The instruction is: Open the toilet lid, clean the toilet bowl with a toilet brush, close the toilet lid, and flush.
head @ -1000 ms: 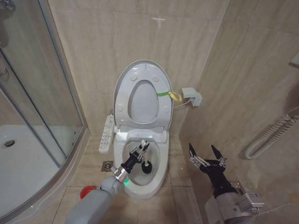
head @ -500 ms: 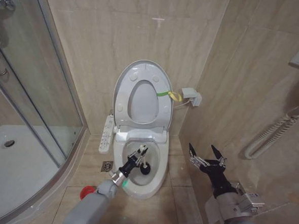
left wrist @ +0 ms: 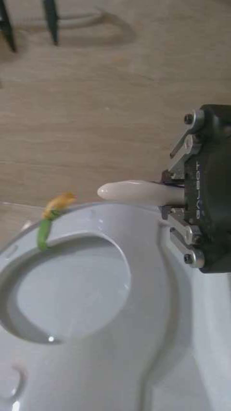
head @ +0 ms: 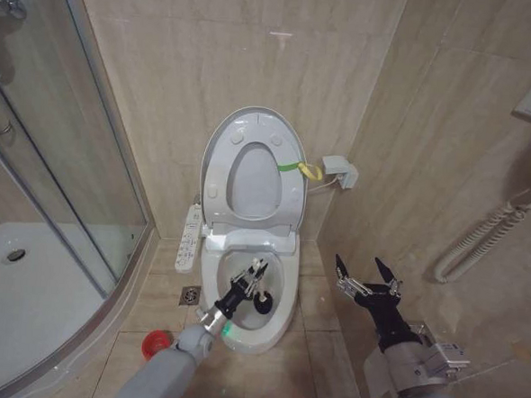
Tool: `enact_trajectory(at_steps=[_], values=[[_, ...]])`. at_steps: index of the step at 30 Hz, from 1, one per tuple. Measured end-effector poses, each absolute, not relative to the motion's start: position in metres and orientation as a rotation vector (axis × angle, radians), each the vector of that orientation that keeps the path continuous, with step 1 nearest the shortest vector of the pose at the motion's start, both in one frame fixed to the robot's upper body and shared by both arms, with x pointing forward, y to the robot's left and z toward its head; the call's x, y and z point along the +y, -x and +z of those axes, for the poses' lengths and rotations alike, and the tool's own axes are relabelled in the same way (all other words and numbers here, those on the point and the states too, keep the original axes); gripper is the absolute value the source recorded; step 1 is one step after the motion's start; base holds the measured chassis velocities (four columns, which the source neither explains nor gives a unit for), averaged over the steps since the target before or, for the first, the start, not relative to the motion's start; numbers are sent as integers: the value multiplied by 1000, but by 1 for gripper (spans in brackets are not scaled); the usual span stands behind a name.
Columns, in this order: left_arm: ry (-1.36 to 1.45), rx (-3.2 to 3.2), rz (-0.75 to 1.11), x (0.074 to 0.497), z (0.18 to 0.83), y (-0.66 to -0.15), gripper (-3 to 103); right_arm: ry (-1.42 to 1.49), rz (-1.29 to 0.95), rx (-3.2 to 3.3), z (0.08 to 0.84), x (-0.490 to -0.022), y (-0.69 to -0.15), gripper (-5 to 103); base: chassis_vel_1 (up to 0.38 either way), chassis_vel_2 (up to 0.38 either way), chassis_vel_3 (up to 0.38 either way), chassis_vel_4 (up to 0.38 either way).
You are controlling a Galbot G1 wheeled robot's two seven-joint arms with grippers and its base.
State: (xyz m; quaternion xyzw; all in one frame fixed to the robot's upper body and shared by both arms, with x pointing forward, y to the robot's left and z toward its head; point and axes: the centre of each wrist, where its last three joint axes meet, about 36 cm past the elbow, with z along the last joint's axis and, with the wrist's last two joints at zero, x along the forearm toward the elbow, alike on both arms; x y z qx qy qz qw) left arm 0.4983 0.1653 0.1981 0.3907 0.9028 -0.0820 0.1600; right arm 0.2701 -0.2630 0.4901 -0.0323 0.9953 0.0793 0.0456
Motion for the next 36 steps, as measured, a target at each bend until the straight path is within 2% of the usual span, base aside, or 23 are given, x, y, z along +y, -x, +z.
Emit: enact_trajectory(at_steps=[5,10,16,21,27,30,36], values=[[-1053,2583,-194,179,210,-517,19,98,242,3039,490,-263,-270,100,0,0,0,0],[-1019,2512,-256,156,236,-533,19,98,242,3039,490,-263,-270,100,0,0,0,0],[-1042,2542,-315,136,217,-525,19,98,242,3039,490,-263,-270,100,0,0,0,0],[-1040,2610,-266,160,197,-519,19,98,242,3039,490,-263,-270,100,0,0,0,0],[-984,2598,-215,180,213,-541,19,98,242,3039,490,-263,-270,100,0,0,0,0],[-945,2528,-286,160,235,-550,19,98,242,3039,490,-263,-270,100,0,0,0,0],[-946,2550,-372,140,219,-536,19,98,242,3039,490,-263,-270,100,0,0,0,0]])
